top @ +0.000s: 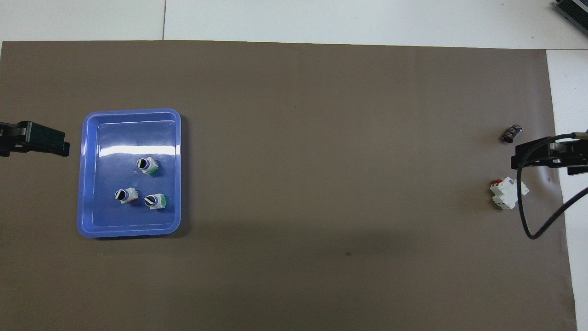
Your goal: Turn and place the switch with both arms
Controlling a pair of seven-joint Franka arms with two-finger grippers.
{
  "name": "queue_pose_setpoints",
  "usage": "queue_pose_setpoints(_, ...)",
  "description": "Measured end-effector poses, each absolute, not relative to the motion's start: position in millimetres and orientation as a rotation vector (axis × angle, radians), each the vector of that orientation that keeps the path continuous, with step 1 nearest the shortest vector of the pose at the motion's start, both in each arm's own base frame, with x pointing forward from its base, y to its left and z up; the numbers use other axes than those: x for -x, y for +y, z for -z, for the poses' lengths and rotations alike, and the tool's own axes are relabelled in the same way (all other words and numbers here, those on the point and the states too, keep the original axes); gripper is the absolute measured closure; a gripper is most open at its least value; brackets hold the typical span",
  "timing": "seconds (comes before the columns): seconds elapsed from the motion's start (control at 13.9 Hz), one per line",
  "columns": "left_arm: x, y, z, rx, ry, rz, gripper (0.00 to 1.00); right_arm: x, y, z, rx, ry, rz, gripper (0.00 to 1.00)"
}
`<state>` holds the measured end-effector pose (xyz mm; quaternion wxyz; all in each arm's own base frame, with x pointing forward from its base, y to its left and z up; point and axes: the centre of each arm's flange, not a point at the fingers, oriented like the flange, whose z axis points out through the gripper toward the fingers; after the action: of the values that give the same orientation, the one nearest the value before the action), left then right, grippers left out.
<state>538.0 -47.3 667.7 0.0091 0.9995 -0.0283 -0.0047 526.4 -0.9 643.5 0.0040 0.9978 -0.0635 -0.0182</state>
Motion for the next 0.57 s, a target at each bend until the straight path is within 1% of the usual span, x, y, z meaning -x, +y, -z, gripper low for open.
queue_pose_setpoints(0.36,-537.1,-41.8,-660.3,-3.123,-0.073,0.044,0.0,-524.5,-1.1,-646.8,-3.127,-0.2,0.047,0.0)
queue_pose_setpoints(0.57,-535.6,-42.6,-658.6,-3.124,-0.075,0.05,0.0,-523.9,-14.1,-647.4,-3.126,-0.237,0.046,0.0)
